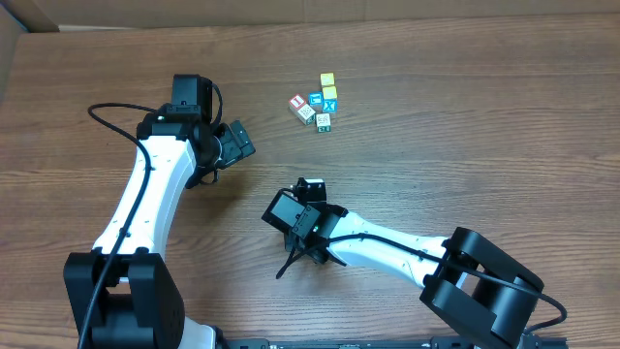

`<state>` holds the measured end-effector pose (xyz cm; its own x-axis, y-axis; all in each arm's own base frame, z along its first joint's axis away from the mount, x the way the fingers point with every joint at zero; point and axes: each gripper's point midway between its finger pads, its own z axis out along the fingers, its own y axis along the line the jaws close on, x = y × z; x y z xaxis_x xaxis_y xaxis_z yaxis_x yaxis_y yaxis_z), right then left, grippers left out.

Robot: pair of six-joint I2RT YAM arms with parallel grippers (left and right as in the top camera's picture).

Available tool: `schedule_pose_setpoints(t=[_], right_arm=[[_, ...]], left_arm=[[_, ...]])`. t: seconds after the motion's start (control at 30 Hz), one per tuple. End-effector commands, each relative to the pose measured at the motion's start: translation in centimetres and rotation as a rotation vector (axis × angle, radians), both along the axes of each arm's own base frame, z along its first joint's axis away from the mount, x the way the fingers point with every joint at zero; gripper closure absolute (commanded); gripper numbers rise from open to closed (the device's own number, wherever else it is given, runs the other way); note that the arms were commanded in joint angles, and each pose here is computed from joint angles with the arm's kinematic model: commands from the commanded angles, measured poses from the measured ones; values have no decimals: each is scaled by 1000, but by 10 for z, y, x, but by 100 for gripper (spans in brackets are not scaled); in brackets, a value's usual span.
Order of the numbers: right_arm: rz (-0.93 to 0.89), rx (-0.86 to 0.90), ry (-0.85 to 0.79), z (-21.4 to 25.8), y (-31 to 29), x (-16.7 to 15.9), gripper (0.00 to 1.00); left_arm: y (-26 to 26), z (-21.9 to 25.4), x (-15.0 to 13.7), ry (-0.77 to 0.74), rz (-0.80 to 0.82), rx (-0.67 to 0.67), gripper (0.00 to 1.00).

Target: Flip 4 blocks

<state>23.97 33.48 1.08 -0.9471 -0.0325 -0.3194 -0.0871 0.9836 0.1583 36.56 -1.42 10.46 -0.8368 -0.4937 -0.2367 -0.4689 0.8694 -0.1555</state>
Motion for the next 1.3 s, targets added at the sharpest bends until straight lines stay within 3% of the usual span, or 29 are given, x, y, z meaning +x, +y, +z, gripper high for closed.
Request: schedule_pose_setpoints(t=[0.0,0.13,0.23,0.33,0.47,0.87,1.27], right_arm=[[-11,31,-37,14,8,10,92],[26,72,-79,42,21,18,88],[136,121,-143,80,40,32,79],[216,142,-160,114,45,50,44],[251,139,-216,141,29,88,26],[7,118,-263,99,-46,196,20],[-17,124,-283,32,-39,232,32]], left_arm=[[3,4,2,-12,-5,19,0],[3,4,2,-12,-4,19,0],[3,4,2,-13,-4,19,0],[3,4,2,-13,-5,19,0],[3,4,2,-13,-5,19,1],[3,4,2,-13,-4,19,0],[3,4,2,-13,-5,19,0]])
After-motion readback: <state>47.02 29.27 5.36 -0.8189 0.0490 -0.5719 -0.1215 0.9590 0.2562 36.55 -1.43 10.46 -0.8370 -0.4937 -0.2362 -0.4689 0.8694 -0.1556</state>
